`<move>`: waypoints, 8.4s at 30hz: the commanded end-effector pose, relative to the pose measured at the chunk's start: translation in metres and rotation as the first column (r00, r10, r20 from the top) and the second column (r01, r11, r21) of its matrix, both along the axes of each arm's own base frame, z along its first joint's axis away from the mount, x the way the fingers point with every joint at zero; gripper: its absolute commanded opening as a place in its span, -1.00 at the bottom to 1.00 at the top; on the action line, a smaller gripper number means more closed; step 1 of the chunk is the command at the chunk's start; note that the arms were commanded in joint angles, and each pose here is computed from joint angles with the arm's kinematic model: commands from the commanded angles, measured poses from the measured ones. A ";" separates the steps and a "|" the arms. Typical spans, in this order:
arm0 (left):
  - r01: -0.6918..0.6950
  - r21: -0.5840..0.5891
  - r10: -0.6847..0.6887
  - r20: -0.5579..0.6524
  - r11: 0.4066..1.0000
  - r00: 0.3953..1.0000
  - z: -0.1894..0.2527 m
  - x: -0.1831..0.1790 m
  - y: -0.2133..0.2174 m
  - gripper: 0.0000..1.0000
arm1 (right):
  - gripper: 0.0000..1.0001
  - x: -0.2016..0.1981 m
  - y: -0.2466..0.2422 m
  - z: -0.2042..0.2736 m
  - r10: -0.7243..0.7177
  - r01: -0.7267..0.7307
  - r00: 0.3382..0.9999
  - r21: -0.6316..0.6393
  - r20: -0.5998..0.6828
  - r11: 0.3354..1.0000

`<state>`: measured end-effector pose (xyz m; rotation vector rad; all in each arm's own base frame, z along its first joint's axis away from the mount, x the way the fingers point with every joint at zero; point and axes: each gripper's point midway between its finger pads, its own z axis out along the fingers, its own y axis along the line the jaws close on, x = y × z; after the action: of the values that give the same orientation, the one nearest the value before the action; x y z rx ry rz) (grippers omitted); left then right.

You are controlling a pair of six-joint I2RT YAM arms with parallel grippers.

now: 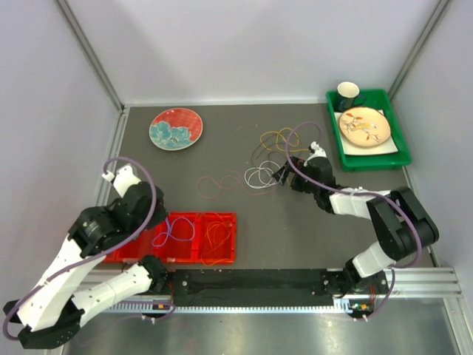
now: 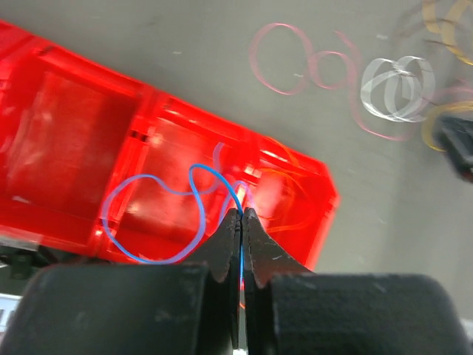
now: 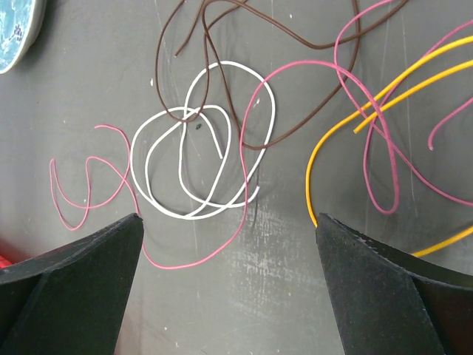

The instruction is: Untangle the cables

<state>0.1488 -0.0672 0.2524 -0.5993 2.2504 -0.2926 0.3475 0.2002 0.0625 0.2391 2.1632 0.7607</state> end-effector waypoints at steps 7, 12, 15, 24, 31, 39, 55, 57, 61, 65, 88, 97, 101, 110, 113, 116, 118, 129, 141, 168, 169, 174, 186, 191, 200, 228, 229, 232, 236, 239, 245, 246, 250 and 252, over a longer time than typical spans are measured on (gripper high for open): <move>-0.109 0.216 0.137 -0.117 0.970 0.984 -0.058 -0.003 0.028 -1.00 | 0.97 0.017 0.011 0.019 0.008 -0.009 0.998 0.017 0.058 1.000; -0.112 0.245 0.153 -0.158 0.963 0.975 -0.078 0.001 0.022 -1.00 | 0.97 0.020 0.012 0.020 0.008 -0.009 0.998 0.018 0.063 1.000; -0.089 0.253 0.138 -0.182 0.963 0.974 -0.091 0.005 0.014 -1.00 | 0.97 0.020 0.012 0.021 0.008 -0.009 0.998 0.018 0.064 1.000; 0.007 0.188 0.036 -0.224 0.982 0.974 -0.119 0.016 -0.019 -0.53 | 0.97 0.022 0.013 0.021 0.010 -0.011 0.998 0.017 0.068 1.000; 0.035 0.216 0.019 -0.242 0.976 0.970 -0.124 0.022 -0.024 0.57 | 0.97 0.023 0.013 0.023 0.011 -0.012 0.997 0.015 0.078 1.000; 0.143 0.150 -0.098 -0.271 0.978 0.958 -0.134 0.026 -0.051 0.19 | 0.98 0.024 0.012 0.026 0.011 -0.013 0.995 0.018 0.096 1.000; 0.226 0.143 -0.154 -0.395 0.963 0.906 -0.185 0.024 -0.072 -0.22 | 0.97 0.029 0.009 0.026 0.005 -0.009 0.996 0.040 0.093 0.999; 0.231 0.161 -0.152 -0.393 0.960 0.907 -0.188 0.029 -0.074 -0.58 | 0.97 0.029 0.008 0.026 0.003 -0.007 0.996 0.048 0.092 0.999; 0.258 0.230 -0.159 -0.376 0.938 0.913 -0.186 0.047 -0.076 -1.00 | 0.98 0.029 0.006 0.025 -0.003 -0.002 0.996 0.057 0.090 0.998; 0.309 0.302 -0.189 -0.367 0.902 0.911 -0.183 0.070 -0.085 -1.00 | 0.97 0.029 0.005 0.026 -0.003 -0.003 0.996 0.065 0.092 0.998; 0.677 0.478 -0.219 -0.703 0.560 0.677 -0.169 0.083 -0.054 -0.09 | 0.97 0.032 -0.003 0.028 -0.018 0.007 0.995 0.117 0.098 0.993; 0.589 0.540 -0.214 -0.601 0.601 0.770 -0.137 0.091 -0.050 0.65 | 0.98 0.031 -0.001 0.028 -0.010 -0.002 0.995 0.121 0.101 0.993; 0.581 0.525 -0.268 -0.555 0.622 0.788 -0.118 0.102 -0.069 0.65 | 0.97 0.031 -0.001 0.028 -0.008 -0.004 0.995 0.121 0.101 0.993; 0.523 0.441 -0.415 -0.322 0.730 0.851 -0.084 0.148 -0.131 0.65 | 0.98 0.031 -0.001 0.029 -0.006 -0.007 0.995 0.123 0.104 0.992; 0.483 0.419 -0.398 -0.277 0.769 0.875 -0.095 0.170 -0.142 0.61 | 0.98 0.030 0.000 0.028 -0.004 -0.009 0.995 0.122 0.102 0.992; 0.461 0.343 -0.390 -0.258 0.818 0.884 -0.112 0.192 -0.151 0.56 | 0.98 0.030 0.000 0.027 -0.002 -0.010 0.995 0.120 0.099 0.993; 0.433 0.330 -0.361 -0.256 0.839 0.896 -0.123 0.205 -0.149 0.52 | 0.98 0.030 0.000 0.027 -0.001 -0.012 0.995 0.121 0.100 0.993; 0.368 0.280 -0.298 -0.261 0.887 0.918 -0.180 0.271 -0.151 0.37 | 0.98 0.032 0.001 0.026 -0.005 -0.008 0.995 0.127 0.100 0.992; 0.372 0.254 -0.291 -0.304 0.893 0.907 -0.221 0.280 -0.154 -0.41 | 0.98 0.033 0.002 0.025 -0.002 -0.011 0.995 0.130 0.098 0.991; 0.212 0.223 -0.266 0.250 0.952 0.931 0.124 0.272 -0.109 -1.00 | 0.97 0.032 -0.026 0.030 -0.083 0.055 0.990 0.227 0.115 0.972; 0.197 0.232 -0.259 0.274 0.952 0.926 0.137 0.268 -0.103 -1.00 | 0.98 0.032 -0.025 0.029 -0.080 0.052 0.991 0.227 0.112 0.972; -0.002 0.277 -0.134 0.469 0.961 0.873 0.228 0.234 -0.047 -1.00 | 0.97 0.032 -0.025 0.029 -0.079 0.051 0.991 0.229 0.112 0.972; 0.062 0.286 -0.191 0.452 0.956 0.871 0.195 0.185 -0.032 -1.00 | 0.98 0.028 -0.024 0.038 -0.065 0.026 0.986 0.246 0.153 0.969; 0.311 0.244 -0.372 0.264 0.919 0.890 0.110 0.202 -0.085 -1.00 | 0.98 0.022 -0.029 0.051 -0.083 0.030 0.975 0.251 0.204 0.968; 0.453 0.208 -0.476 0.077 0.867 0.876 0.022 0.213 -0.135 0.53 | 0.97 0.017 -0.052 0.052 -0.183 0.133 0.958 0.226 0.221 0.965; 0.603 0.004 -0.602 0.014 0.798 0.798 -0.106 0.257 -0.366 0.69 | 0.98 0.010 -0.135 0.033 -0.469 0.399 0.874 0.365 0.126 0.841; 0.598 0.010 -0.598 0.005 0.801 0.801 -0.113 0.258 -0.367 0.67 | 0.97 0.009 -0.133 0.033 -0.455 0.382 0.882 0.376 0.125 0.844; 0.590 0.010 -0.590 0.000 0.807 0.807 -0.122 0.263 -0.373 0.57 | 0.98 0.009 -0.132 0.034 -0.445 0.363 0.886 0.404 0.130 0.840; 0.586 0.011 -0.586 -0.007 0.810 0.810 -0.133 0.267 -0.378 0.42 | 0.98 0.009 -0.130 0.034 -0.437 0.351 0.890 0.416 0.132 0.839; 0.592 0.016 -0.591 -0.018 0.806 0.806 -0.142 0.270 -0.383 0.23 | 0.97 0.009 -0.130 0.034 -0.436 0.350 0.890 0.416 0.131 0.839; 0.601 0.028 -0.600 -0.030 0.799 0.799 -0.150 0.275 -0.387 -0.56 | 0.97 0.011 -0.127 0.034 -0.420 0.336 0.898 0.418 0.127 0.844; 0.603 0.026 -0.603 -0.022 0.797 0.797 -0.147 0.276 -0.390 -0.71 | 0.98 0.011 -0.126 0.034 -0.418 0.334 0.900 0.418 0.126 0.845; 0.599 0.053 -0.600 -0.006 0.799 0.800 -0.128 0.280 -0.383 -1.00 | 0.97 0.012 -0.125 0.033 -0.410 0.327 0.904 0.418 0.124 0.848; 0.579 0.070 -0.581 0.024 0.812 0.813 -0.096 0.284 -0.370 -1.00 | 0.98 0.012 -0.125 0.032 -0.410 0.328 0.904 0.418 0.121 0.847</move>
<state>0.4172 -0.4468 0.0899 0.1800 2.4553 -0.5202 0.3504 0.0768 0.0765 0.7750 1.7444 0.9098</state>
